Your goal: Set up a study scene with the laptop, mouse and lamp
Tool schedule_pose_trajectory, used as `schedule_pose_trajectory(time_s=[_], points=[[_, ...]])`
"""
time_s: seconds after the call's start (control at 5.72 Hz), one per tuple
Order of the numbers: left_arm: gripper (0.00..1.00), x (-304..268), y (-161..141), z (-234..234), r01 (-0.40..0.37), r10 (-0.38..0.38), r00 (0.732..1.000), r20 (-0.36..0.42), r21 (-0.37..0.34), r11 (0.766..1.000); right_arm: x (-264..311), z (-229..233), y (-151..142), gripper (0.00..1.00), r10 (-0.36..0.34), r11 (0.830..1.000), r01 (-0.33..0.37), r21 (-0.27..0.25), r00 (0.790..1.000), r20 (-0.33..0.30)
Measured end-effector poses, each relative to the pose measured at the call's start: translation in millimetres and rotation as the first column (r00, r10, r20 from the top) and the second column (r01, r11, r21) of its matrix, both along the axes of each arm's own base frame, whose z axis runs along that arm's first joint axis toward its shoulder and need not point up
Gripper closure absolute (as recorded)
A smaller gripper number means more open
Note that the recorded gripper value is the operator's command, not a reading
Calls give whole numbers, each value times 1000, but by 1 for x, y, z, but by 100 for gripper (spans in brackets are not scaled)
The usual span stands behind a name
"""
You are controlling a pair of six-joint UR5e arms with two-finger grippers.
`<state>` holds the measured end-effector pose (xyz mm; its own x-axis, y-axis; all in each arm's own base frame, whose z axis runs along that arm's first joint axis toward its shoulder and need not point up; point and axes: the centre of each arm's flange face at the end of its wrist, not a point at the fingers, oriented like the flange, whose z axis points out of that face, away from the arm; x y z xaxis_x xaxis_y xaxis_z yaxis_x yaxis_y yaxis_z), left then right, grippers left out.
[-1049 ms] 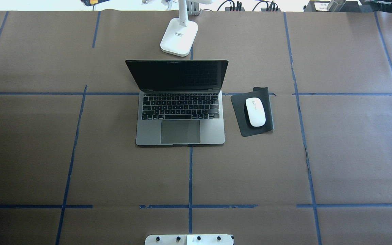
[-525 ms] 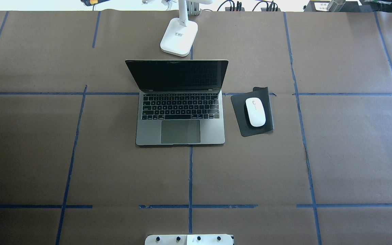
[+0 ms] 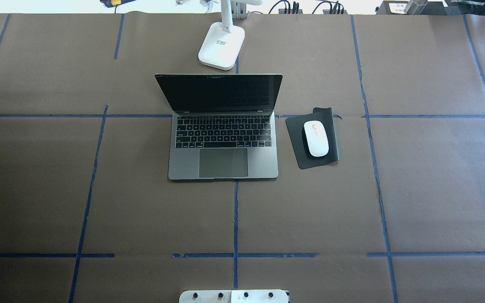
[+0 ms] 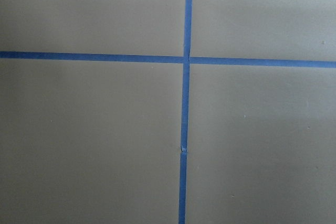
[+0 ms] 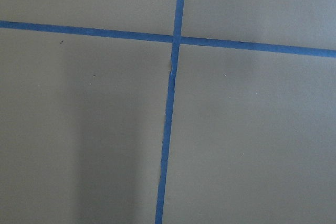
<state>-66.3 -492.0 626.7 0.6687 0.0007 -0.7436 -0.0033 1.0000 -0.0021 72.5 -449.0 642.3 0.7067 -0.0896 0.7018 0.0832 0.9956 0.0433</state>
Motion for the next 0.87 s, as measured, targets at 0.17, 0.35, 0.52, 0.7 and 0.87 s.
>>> schedule_pose_trajectory(time_s=[0.17, 0.35, 0.52, 0.7, 0.87], points=[[0, 3, -1, 1, -9, 9, 1000, 5, 24, 1000, 1, -1, 5, 0, 1, 1000, -1, 2, 1000, -1], [0, 10, 1, 6, -20, 19, 1000, 6, 26, 999, 2, 0, 8, 0, -2, 1000, 2, 4, 1000, -4], [0, 14, 5, 14, -32, 32, 999, 14, 30, 999, 2, 2, 13, 0, -11, 1000, 11, 10, 1000, -2], [0, 19, 11, 20, -47, 45, 998, 32, 51, 998, 1, 3, 18, 0, -19, 1000, 19, 15, 1000, 2], [0, 24, 12, 22, -58, 55, 997, 46, 71, 996, 1, 4, 20, 0, -22, 1000, 22, 16, 1000, 3]])
